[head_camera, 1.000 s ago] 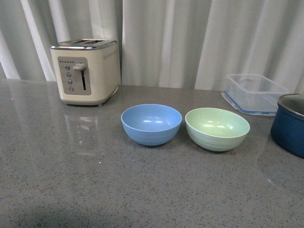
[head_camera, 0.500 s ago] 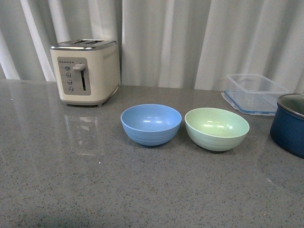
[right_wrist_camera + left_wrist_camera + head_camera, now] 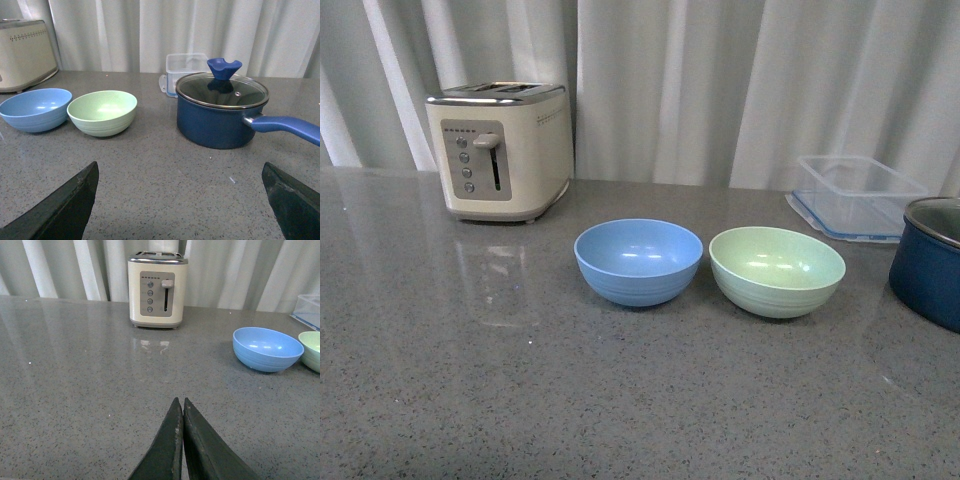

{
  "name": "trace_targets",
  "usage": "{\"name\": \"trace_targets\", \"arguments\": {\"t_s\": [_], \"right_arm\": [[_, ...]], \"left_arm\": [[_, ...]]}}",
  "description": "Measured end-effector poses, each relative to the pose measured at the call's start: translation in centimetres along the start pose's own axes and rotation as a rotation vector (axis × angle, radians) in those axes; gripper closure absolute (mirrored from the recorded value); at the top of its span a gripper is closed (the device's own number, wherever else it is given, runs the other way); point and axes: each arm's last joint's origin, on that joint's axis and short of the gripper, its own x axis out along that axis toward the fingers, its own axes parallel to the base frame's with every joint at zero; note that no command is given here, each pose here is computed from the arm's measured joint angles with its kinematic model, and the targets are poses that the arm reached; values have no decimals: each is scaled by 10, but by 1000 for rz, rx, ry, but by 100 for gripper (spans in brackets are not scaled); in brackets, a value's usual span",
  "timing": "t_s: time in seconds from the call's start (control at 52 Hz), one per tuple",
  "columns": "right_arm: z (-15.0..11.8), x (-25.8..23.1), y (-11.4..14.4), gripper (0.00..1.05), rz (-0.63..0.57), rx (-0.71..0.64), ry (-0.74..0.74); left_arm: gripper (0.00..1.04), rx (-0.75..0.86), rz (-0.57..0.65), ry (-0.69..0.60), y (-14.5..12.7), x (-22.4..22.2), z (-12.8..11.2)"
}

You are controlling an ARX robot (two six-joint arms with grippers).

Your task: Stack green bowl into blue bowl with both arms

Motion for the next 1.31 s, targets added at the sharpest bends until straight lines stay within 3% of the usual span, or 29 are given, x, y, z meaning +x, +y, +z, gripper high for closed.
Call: {"name": "trace_targets", "arguments": {"t_s": [0.5, 0.596, 0.769, 0.827, 0.981, 1.058, 1.308], "right_arm": [[0, 0, 0, 10, 0, 0, 0], [0, 0, 0, 10, 0, 0, 0], [0, 0, 0, 10, 0, 0, 0], [0, 0, 0, 10, 0, 0, 0], [3, 4, 2, 10, 231, -18, 159], [13, 11, 4, 10, 255, -18, 193], [67, 54, 28, 10, 343, 66, 323]], "left_arm": [[100, -1, 0, 6, 0, -14, -3], [79, 0, 0, 8, 0, -14, -3], [54, 0, 0, 8, 0, -14, -3], [42, 0, 0, 8, 0, -14, -3], [17, 0, -1, 8, 0, -14, -3], [5, 0, -1, 7, 0, -14, -3], [7, 2, -1, 7, 0, -14, -3]]}}
